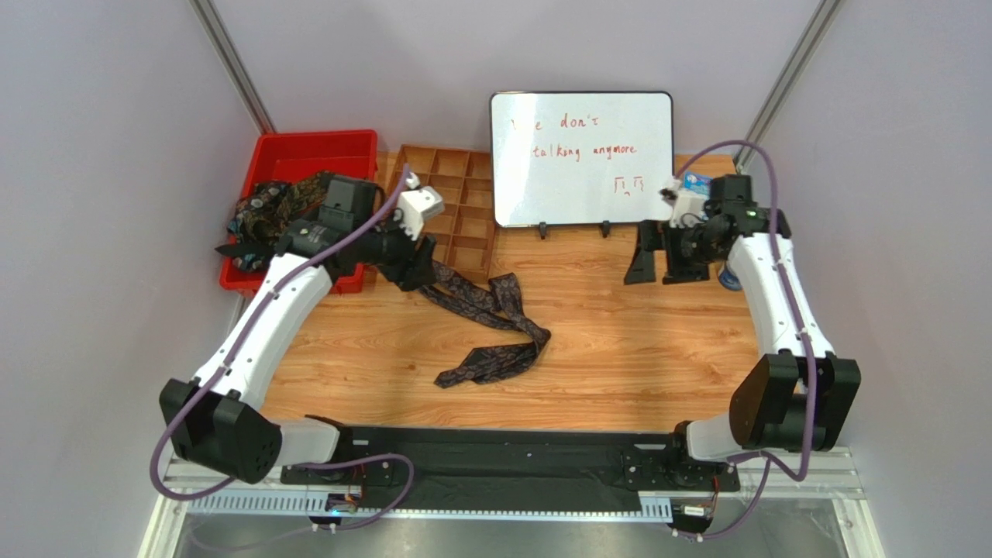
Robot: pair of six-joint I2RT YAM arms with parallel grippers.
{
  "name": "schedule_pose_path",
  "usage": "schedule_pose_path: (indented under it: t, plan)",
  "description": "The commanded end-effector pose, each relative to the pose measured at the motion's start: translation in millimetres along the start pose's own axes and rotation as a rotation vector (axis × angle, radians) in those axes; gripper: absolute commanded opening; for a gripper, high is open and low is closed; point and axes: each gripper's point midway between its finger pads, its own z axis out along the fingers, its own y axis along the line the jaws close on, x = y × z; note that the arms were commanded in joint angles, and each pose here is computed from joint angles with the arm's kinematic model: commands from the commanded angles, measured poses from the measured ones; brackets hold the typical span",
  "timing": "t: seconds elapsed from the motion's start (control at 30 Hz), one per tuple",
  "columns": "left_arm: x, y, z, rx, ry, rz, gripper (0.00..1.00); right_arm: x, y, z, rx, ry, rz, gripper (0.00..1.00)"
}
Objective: Roll the ties
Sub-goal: Place the tie at the center of the board, then flatten out the tie at the center of the board.
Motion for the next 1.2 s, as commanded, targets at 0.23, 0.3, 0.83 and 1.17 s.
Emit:
schedule_pose_path:
  t: [0.23,0.3,0.83,1.17]
  plan:
    - [45,85,-52,-0.237,-0.022,-0.271,0.60,47,107,124,0.008,0.200,-0.436,0.94]
    - [54,95,-60,-0.300,-0.024,-0.313,0.61,48,124,137,0.017,0.186,-0.444,0.95]
    - [47,87,-65,-0.233,-0.173,-0.140,0.68,65,17,101,0.297,0.399,-0.746,0.00]
    - [55,44,-2,-0.012,-0.093,0.477,0.74,92,-10,59,0.187,0.460,-0.988,0.00]
